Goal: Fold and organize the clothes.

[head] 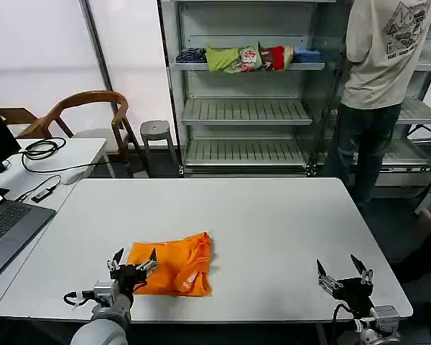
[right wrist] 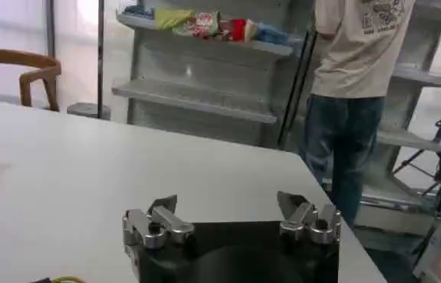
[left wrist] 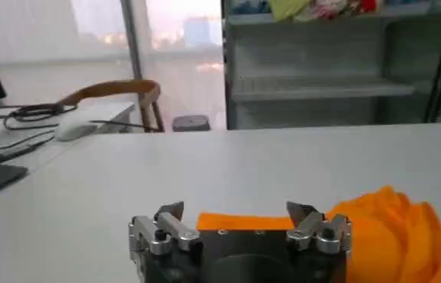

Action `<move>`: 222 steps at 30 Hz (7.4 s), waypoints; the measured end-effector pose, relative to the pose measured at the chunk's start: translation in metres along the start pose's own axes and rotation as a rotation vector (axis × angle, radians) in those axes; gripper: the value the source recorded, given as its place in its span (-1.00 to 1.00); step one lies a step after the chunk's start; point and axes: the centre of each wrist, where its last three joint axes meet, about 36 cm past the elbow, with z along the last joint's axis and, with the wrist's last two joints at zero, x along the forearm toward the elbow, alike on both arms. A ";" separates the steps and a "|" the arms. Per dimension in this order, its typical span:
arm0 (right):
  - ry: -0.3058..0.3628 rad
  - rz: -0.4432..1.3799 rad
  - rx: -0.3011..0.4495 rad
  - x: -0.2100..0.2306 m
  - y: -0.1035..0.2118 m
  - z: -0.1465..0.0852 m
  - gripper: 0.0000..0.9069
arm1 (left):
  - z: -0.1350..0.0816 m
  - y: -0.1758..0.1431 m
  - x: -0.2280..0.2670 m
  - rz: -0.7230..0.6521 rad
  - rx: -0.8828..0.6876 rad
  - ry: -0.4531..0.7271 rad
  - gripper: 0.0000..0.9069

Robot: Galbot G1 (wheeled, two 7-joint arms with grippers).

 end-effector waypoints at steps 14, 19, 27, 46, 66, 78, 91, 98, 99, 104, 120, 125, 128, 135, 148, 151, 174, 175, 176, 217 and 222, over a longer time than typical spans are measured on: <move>-0.003 0.002 0.001 0.000 0.000 -0.001 1.00 | 0.025 0.019 -0.023 -0.025 0.032 0.064 1.00; -0.004 0.002 0.001 0.000 0.000 -0.001 1.00 | 0.033 0.024 -0.027 -0.023 0.035 0.073 1.00; -0.003 0.005 0.001 -0.001 -0.001 0.000 1.00 | 0.038 0.026 -0.034 -0.006 0.059 0.072 1.00; -0.001 0.001 0.000 -0.003 0.000 0.001 1.00 | 0.053 0.024 -0.039 0.044 0.112 0.067 -0.96; -0.011 -0.007 -0.002 -0.006 0.003 -0.002 1.00 | 0.036 0.032 -0.035 0.077 0.137 0.042 -0.96; -0.019 -0.028 -0.005 -0.015 0.007 -0.003 1.00 | -0.027 0.099 -0.018 0.020 0.081 0.027 -0.96; -0.039 -0.045 -0.017 -0.021 0.012 -0.006 1.00 | -0.086 0.201 0.007 -0.217 -0.111 0.000 -0.96; -0.025 -0.037 0.001 -0.017 0.008 -0.004 1.00 | -0.081 0.146 0.024 -0.234 -0.162 -0.051 -0.96; -0.023 -0.035 0.004 -0.016 0.007 -0.004 1.00 | -0.076 0.133 0.025 -0.226 -0.161 -0.050 -0.96; -0.008 -0.021 0.015 -0.012 0.001 -0.002 1.00 | -0.041 0.055 0.031 -0.095 -0.125 -0.018 -0.96; 0.006 0.030 0.029 -0.011 -0.017 -0.003 1.00 | -0.012 -0.112 0.020 0.192 -0.001 -0.101 -0.96; 0.003 0.042 0.029 -0.013 -0.022 -0.003 1.00 | -0.015 -0.138 0.004 0.210 -0.008 -0.139 -0.96; 0.000 0.048 0.030 -0.014 -0.024 -0.005 1.00 | -0.016 -0.151 -0.003 0.224 -0.017 -0.152 -0.96; -0.004 0.053 0.028 -0.017 -0.027 -0.007 1.00 | -0.024 -0.178 -0.007 0.269 0.020 -0.158 1.00; -0.023 0.053 0.018 -0.023 -0.027 -0.011 1.00 | -0.044 -0.201 -0.001 0.386 0.273 -0.099 1.00; -0.030 0.046 0.015 -0.024 -0.025 -0.013 1.00 | -0.052 -0.196 0.000 0.404 0.300 -0.113 1.00; -0.124 0.005 0.011 -0.064 0.015 -0.019 1.00 | -0.035 0.031 -0.057 0.134 -0.094 -0.458 1.00; -0.131 0.001 0.014 -0.067 0.018 -0.020 1.00 | -0.034 0.037 -0.059 0.129 -0.106 -0.462 1.00; -0.137 -0.002 0.018 -0.070 0.021 -0.020 1.00 | -0.032 0.042 -0.060 0.125 -0.117 -0.463 1.00; -0.191 0.015 0.080 -0.123 0.021 0.000 1.00 | -0.003 0.091 -0.087 0.084 -0.270 -0.475 1.00; -0.197 0.016 0.078 -0.122 0.019 0.001 1.00 | -0.004 0.091 -0.090 0.087 -0.275 -0.471 1.00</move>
